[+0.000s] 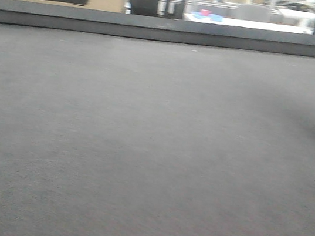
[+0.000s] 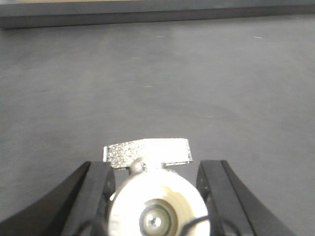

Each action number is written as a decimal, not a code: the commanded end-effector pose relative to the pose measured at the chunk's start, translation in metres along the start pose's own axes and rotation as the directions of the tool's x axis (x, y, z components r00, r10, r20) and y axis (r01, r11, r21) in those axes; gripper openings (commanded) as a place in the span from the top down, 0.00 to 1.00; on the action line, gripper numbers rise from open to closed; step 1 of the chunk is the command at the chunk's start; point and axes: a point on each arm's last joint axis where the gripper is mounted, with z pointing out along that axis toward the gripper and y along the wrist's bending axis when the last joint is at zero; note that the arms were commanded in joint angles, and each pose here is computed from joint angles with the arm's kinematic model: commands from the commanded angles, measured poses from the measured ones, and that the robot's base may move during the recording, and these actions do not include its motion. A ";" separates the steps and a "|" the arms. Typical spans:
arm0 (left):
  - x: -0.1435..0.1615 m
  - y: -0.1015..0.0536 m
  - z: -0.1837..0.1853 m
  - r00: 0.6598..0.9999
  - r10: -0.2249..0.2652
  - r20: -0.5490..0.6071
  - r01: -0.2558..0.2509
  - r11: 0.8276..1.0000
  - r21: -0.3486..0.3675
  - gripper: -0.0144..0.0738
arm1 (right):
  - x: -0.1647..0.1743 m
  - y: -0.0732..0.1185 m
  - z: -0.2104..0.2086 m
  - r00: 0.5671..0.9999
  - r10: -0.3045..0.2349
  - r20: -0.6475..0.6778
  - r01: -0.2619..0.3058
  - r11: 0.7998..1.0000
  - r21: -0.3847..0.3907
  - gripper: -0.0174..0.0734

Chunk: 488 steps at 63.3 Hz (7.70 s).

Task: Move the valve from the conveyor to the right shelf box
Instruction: 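Drive away from the conveyor holding both valves in the grippers, then drive toward the steel shelf of blue boxes, valves still held, then stop at the shelf and raise both grippers above the blue boxes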

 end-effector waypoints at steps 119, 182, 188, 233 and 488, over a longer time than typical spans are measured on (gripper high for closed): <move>-0.007 -0.001 -0.005 0.998 -0.015 0.068 0.015 1.000 0.005 0.96 | -0.011 0.000 -0.010 0.995 -0.010 0.098 0.009 1.000 0.017 0.98; -0.007 -0.001 -0.005 0.998 -0.015 0.068 0.015 1.000 0.005 0.96 | -0.011 0.000 -0.010 0.995 -0.010 0.098 0.009 1.000 0.017 0.98; -0.007 -0.001 -0.005 0.998 -0.015 0.068 0.015 1.000 0.005 0.96 | -0.011 0.000 -0.010 0.995 -0.010 0.098 0.009 1.000 0.017 0.98; -0.007 -0.001 -0.005 0.998 -0.015 0.068 0.015 1.000 0.005 0.96 | -0.011 0.000 -0.010 0.995 -0.010 0.098 0.009 1.000 0.017 0.98; -0.008 -0.001 -0.006 0.997 -0.015 0.076 0.015 1.000 0.004 0.96 | -0.013 -0.001 -0.009 0.993 -0.010 0.117 0.008 1.000 0.022 0.98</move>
